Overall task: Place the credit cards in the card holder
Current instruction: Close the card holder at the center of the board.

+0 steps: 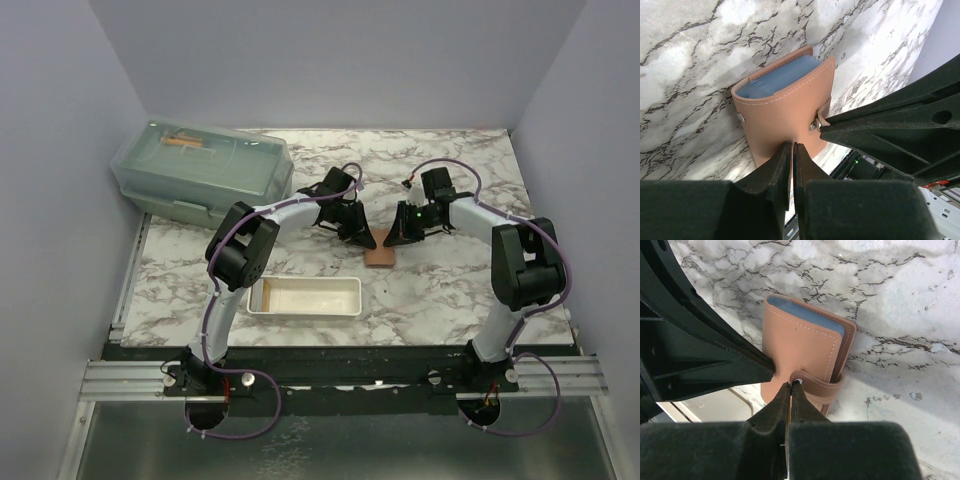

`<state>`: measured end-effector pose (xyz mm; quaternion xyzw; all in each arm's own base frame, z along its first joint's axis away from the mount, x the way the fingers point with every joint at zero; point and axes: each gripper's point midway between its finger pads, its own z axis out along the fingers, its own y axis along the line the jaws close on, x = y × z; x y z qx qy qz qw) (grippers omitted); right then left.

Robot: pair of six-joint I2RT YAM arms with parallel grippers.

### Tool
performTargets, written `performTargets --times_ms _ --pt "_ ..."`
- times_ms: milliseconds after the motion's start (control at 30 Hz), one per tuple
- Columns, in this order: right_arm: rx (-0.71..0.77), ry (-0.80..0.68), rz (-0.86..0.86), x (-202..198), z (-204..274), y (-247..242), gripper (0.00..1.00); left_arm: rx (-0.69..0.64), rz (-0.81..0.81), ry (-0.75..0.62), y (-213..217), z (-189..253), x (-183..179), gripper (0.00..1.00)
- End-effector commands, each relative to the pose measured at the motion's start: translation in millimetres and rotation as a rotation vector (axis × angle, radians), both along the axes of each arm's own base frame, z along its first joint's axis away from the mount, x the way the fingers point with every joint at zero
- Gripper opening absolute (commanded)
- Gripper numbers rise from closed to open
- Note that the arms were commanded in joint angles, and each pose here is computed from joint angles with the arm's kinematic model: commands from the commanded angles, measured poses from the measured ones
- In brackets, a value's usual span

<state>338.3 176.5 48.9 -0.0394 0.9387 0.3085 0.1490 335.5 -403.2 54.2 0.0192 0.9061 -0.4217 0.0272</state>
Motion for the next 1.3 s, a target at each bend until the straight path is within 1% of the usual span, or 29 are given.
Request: performTargets --times_ms 0,200,433,867,1033,1167,1233,1267 --pt "0.015 0.060 0.039 -11 -17 2 0.00 0.039 -0.024 0.029 -1 -23 -11 0.12" --pt "0.024 0.069 0.048 -10 -20 4 0.00 0.036 -0.024 0.029 -1 -22 -11 0.13" --pt "-0.010 0.086 0.054 -13 -25 -1 0.00 0.036 -0.024 0.032 -2 -23 -10 0.13" --pt "-0.129 0.177 0.068 -23 -51 -6 0.00 0.039 -0.023 0.031 -1 -24 -10 0.13" --pt "-0.220 0.194 0.055 -25 -57 -17 0.00 0.039 -0.023 0.034 -1 -25 -10 0.13" --pt "-0.279 0.197 0.073 -30 -61 -16 0.00 0.043 -0.022 0.037 -1 -27 -11 0.13" --pt "-0.231 0.182 0.075 -27 -56 -7 0.00 0.042 -0.022 0.037 -1 -26 -11 0.13" --pt "-0.192 0.150 0.059 -22 -46 -2 0.00 0.042 -0.022 0.037 -1 -26 -10 0.13"
